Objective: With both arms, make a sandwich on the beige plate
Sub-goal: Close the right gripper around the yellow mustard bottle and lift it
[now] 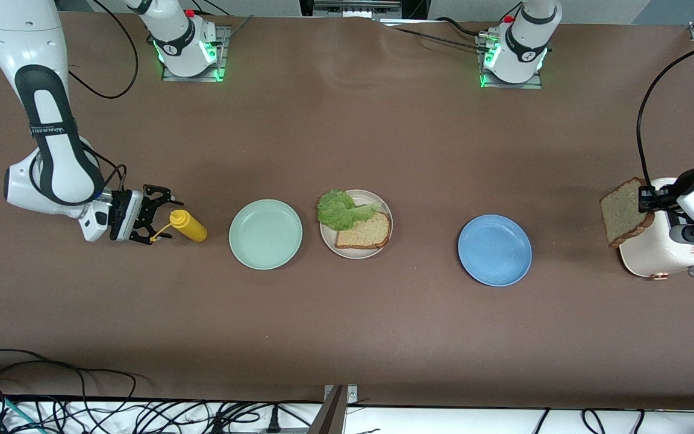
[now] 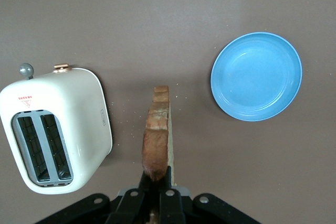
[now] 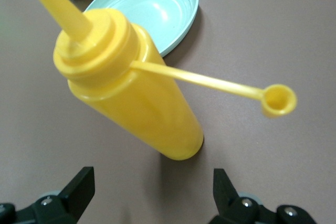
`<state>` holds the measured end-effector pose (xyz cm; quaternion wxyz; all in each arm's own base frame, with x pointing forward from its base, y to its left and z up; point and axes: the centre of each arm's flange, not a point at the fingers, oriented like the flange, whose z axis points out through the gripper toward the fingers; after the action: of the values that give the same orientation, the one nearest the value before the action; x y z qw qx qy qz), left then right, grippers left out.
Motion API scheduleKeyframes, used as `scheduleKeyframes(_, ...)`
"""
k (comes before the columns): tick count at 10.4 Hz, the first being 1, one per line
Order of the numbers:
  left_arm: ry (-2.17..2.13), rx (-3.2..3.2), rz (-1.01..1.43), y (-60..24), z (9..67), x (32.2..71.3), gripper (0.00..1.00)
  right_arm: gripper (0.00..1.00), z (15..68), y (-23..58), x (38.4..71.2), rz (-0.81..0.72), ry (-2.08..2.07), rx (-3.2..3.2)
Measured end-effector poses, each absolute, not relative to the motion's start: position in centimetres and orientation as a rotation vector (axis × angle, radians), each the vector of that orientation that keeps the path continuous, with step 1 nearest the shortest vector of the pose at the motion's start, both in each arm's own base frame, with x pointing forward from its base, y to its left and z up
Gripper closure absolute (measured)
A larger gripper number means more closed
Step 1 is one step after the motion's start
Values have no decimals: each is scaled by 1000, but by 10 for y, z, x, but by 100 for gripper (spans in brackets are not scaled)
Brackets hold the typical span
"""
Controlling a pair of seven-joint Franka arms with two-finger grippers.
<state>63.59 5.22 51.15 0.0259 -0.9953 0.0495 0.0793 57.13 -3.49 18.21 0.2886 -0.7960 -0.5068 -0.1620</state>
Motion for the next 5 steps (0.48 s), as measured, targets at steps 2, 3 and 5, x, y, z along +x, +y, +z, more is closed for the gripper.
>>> scheduleKeyframes(2, 153, -3076, 245, 52, 511, 636, 92, 0, 180, -32, 571, -484, -1373, -2075)
scheduleKeyframes(3, 153, -3076, 245, 52, 511, 636, 92, 0, 179, -30, 570, -518, -1388, -2044)
scheduleKeyframes(5, 151, -3076, 245, 53, 511, 636, 92, 0, 174, -30, 570, -557, -1415, -2010)
